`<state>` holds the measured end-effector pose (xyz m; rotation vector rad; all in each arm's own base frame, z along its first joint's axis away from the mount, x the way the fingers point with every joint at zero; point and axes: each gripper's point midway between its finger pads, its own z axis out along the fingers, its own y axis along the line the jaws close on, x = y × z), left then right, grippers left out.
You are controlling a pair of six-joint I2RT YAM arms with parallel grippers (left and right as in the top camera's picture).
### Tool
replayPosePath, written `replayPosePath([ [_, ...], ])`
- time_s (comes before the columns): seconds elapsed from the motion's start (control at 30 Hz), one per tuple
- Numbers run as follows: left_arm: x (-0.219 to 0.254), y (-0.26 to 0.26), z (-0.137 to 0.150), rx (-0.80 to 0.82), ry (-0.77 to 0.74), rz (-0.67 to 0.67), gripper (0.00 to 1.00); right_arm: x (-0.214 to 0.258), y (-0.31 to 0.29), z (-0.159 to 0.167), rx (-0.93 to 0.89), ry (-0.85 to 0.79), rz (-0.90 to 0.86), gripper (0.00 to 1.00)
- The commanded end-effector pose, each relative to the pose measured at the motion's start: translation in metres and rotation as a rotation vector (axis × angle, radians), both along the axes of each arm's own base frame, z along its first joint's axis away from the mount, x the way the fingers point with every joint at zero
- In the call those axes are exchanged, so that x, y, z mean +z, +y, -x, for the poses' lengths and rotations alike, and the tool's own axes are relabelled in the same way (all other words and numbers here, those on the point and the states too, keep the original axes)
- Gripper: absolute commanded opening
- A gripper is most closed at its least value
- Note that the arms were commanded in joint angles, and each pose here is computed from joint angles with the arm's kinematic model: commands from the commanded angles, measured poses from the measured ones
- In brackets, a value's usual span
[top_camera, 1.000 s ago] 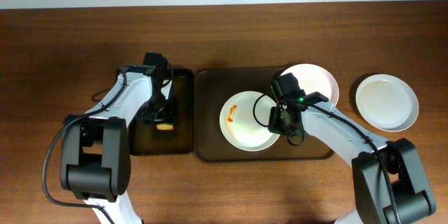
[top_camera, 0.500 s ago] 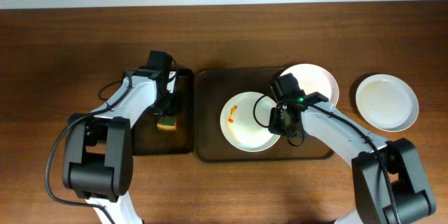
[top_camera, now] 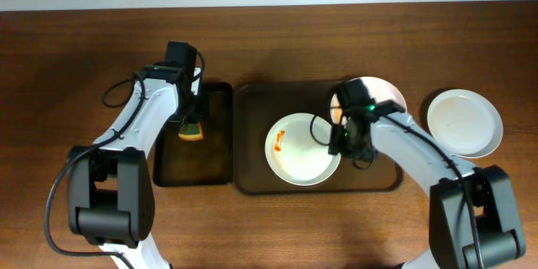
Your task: Clean dirty plates on tray and stack at the side
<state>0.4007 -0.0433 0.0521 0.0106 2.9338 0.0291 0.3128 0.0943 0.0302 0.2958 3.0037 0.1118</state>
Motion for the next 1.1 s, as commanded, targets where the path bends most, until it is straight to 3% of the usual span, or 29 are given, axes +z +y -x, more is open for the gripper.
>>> replayPosePath([
  [0.0,0.023,-0.007,-0.017,-0.026,-0.085,0.034,0.00,0.014,0.011,-0.008,0.055,0.009,-0.155,0.57],
  [0.07,0.026,-0.020,-0.016,-0.097,-0.085,0.097,0.00,0.022,0.023,-0.006,0.106,0.022,-0.319,0.57],
  [0.1,0.028,-0.017,-0.021,-0.128,-0.109,0.074,0.00,0.025,0.016,-0.008,0.096,0.019,-0.359,0.57],
  [0.2,0.033,-0.038,-0.020,-0.203,-0.118,0.200,0.00,0.028,0.008,-0.007,0.100,0.022,-0.409,0.57],
  [0.23,0.036,-0.044,-0.019,-0.218,-0.122,0.237,0.00,0.029,0.009,-0.006,0.114,0.021,-0.408,0.57],
  [0.3,0.039,-0.028,-0.035,-0.204,-0.184,0.151,0.00,0.028,0.009,-0.003,0.129,0.029,-0.406,0.57],
  [0.4,0.074,-0.061,-0.019,-0.268,-0.192,0.353,0.00,0.020,0.006,0.006,0.123,0.062,-0.385,0.51],
  [0.5,0.122,-0.098,-0.017,-0.259,-0.308,0.422,0.00,0.009,0.011,0.014,0.154,0.074,-0.343,0.47],
  [0.67,0.103,-0.176,0.006,-0.396,-0.244,0.451,0.00,-0.013,0.007,0.026,0.054,0.105,-0.172,0.45],
  [0.77,0.076,-0.205,0.020,-0.406,-0.176,0.413,0.00,-0.013,0.011,0.026,0.066,0.103,-0.172,0.13],
  [0.83,0.063,-0.223,0.031,-0.449,-0.142,0.410,0.00,-0.014,0.011,0.027,0.066,0.104,-0.171,0.07],
  [0.87,0.055,-0.233,0.037,-0.472,-0.125,0.406,0.00,-0.014,0.011,0.027,0.066,0.105,-0.171,0.07],
  [0.9,0.042,-0.239,0.039,-0.484,-0.117,0.363,0.00,-0.015,0.010,0.028,0.066,0.109,-0.170,0.19],
  [0.97,0.033,-0.242,0.042,-0.492,-0.108,0.332,0.00,-0.019,0.009,0.032,0.065,0.115,-0.169,0.27],
  [1.07,0.030,-0.242,0.040,-0.492,-0.111,0.328,0.00,-0.027,0.010,0.031,0.067,0.092,-0.173,0.27],
])
